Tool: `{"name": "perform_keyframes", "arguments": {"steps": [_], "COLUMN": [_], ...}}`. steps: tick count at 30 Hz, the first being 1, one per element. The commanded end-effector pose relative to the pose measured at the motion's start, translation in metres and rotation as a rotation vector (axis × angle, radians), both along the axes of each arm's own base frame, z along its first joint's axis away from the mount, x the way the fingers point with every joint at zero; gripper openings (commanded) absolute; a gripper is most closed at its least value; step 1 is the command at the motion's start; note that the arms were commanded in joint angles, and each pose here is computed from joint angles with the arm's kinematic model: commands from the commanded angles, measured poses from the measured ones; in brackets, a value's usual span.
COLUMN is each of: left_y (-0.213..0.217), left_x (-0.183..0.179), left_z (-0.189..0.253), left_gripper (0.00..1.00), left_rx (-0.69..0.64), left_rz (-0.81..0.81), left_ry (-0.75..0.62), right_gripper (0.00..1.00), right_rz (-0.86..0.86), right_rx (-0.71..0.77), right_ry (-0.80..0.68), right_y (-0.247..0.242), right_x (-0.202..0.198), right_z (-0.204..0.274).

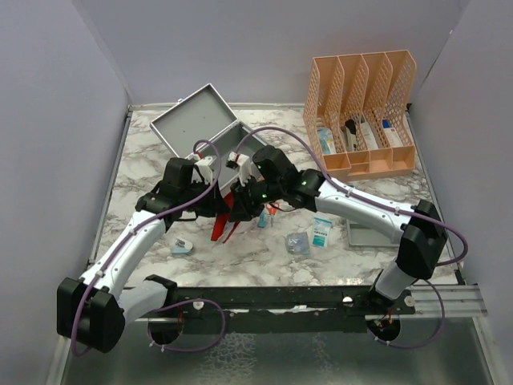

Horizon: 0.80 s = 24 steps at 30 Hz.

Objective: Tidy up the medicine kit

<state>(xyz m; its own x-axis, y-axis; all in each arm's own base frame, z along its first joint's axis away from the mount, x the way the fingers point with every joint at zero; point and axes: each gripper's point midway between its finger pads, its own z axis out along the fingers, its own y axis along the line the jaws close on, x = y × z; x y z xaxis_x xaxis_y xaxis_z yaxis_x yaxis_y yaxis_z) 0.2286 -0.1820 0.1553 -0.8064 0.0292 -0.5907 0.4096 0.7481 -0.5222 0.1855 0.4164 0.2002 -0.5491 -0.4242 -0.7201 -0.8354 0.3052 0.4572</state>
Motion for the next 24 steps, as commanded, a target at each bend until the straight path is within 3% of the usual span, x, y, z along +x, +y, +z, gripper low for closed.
{"name": "perform_keyframes", "arguments": {"steps": [1, 7, 10, 15, 19, 24], "left_y": [-0.006, -0.003, -0.003, -0.004, -0.004, -0.004], "left_x": [0.0, 0.005, 0.007, 0.011, 0.013, 0.015], "left_z": [0.006, -0.002, -0.006, -0.01, -0.012, -0.01], "left_gripper": [0.0, 0.0, 0.0, 0.0, 0.0, 0.0], "left_rx": [-0.031, -0.01, -0.008, -0.003, 0.0, -0.004], "left_rz": [-0.019, 0.029, 0.041, 0.059, 0.071, 0.076], "left_ry": [-0.023, 0.013, 0.038, 0.058, 0.069, 0.07], "right_gripper": [0.31, 0.48, 0.5, 0.52, 0.52, 0.43], "right_rz": [-0.176, -0.36, -0.441, -0.559, -0.558, -0.519], "right_rx": [-0.057, -0.044, -0.022, 0.009, 0.004, 0.004], "right_ry": [-0.01, -0.027, -0.01, 0.043, 0.065, 0.111], "right_y": [-0.003, -0.019, -0.029, -0.043, -0.041, -0.029], "right_x": [0.025, 0.04, 0.042, 0.042, 0.034, 0.023], "right_z": [0.001, 0.009, 0.011, 0.006, -0.003, -0.013]}}
